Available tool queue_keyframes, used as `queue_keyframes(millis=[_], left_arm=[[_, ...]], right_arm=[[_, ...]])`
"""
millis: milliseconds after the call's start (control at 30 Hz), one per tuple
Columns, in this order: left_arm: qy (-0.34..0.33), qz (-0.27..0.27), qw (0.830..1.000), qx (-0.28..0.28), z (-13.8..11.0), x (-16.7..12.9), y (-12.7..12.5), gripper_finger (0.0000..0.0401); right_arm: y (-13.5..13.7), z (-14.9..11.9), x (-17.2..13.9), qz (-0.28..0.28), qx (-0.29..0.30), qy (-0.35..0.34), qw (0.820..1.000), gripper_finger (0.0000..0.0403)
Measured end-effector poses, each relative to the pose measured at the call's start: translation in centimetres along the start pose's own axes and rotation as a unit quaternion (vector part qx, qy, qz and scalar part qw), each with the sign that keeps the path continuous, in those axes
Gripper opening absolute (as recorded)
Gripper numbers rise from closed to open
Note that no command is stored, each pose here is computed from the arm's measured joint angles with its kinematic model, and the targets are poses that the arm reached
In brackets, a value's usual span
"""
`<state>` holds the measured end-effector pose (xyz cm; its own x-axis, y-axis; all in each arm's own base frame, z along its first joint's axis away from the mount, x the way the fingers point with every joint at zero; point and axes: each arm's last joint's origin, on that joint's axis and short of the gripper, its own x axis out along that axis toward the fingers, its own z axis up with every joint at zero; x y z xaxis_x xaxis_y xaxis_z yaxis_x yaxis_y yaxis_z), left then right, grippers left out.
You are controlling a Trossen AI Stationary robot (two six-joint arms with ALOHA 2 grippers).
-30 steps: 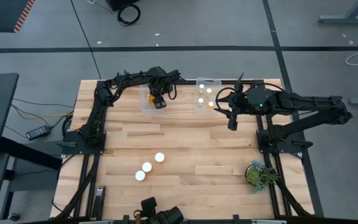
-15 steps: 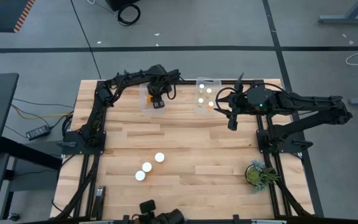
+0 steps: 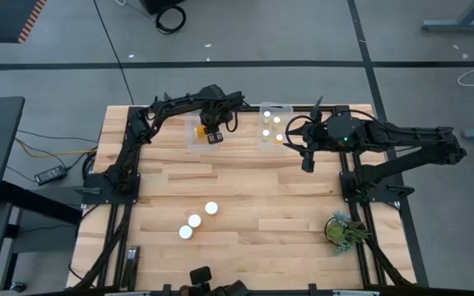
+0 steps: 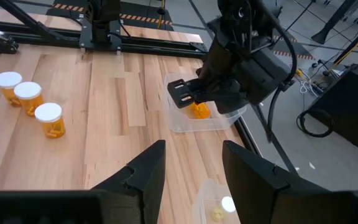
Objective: Pick and place medicine bottles into bin by pill shape (circle, oval)
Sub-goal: Put the top big orange pill bottle into the left transparent bin
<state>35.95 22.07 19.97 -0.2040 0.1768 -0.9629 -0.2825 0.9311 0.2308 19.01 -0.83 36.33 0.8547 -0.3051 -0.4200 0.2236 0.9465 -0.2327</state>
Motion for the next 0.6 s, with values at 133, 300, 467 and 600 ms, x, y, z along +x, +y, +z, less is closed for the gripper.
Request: queue_keyframes(millis=[133,300,467,600], left_arm=[[0.011,-0.003,1.000,-0.002,-0.3,0.9,0.6,0.0180],[0.007,-0.010,1.000,-0.023,-0.5,1.3,1.9,0.0250],[-0.008,-0.025,0.999,-0.037,-0.4,1.4,2.4,0.0285],[-0.019,-0.022,0.999,-0.033,-0.2,1.4,2.4,0.0290]], right_arm=[[0.0,0.0,0.0,0.000,0.000,0.000,1.000,0.0166],[0.0,0.0,0.0,0.000,-0.004,0.000,1.000,0.0166],[0.0,0.0,0.0,0.000,-0.003,0.000,1.000,0.0166],[0.0,0.0,0.0,0.000,-0.004,0.000,1.000,0.0166]])
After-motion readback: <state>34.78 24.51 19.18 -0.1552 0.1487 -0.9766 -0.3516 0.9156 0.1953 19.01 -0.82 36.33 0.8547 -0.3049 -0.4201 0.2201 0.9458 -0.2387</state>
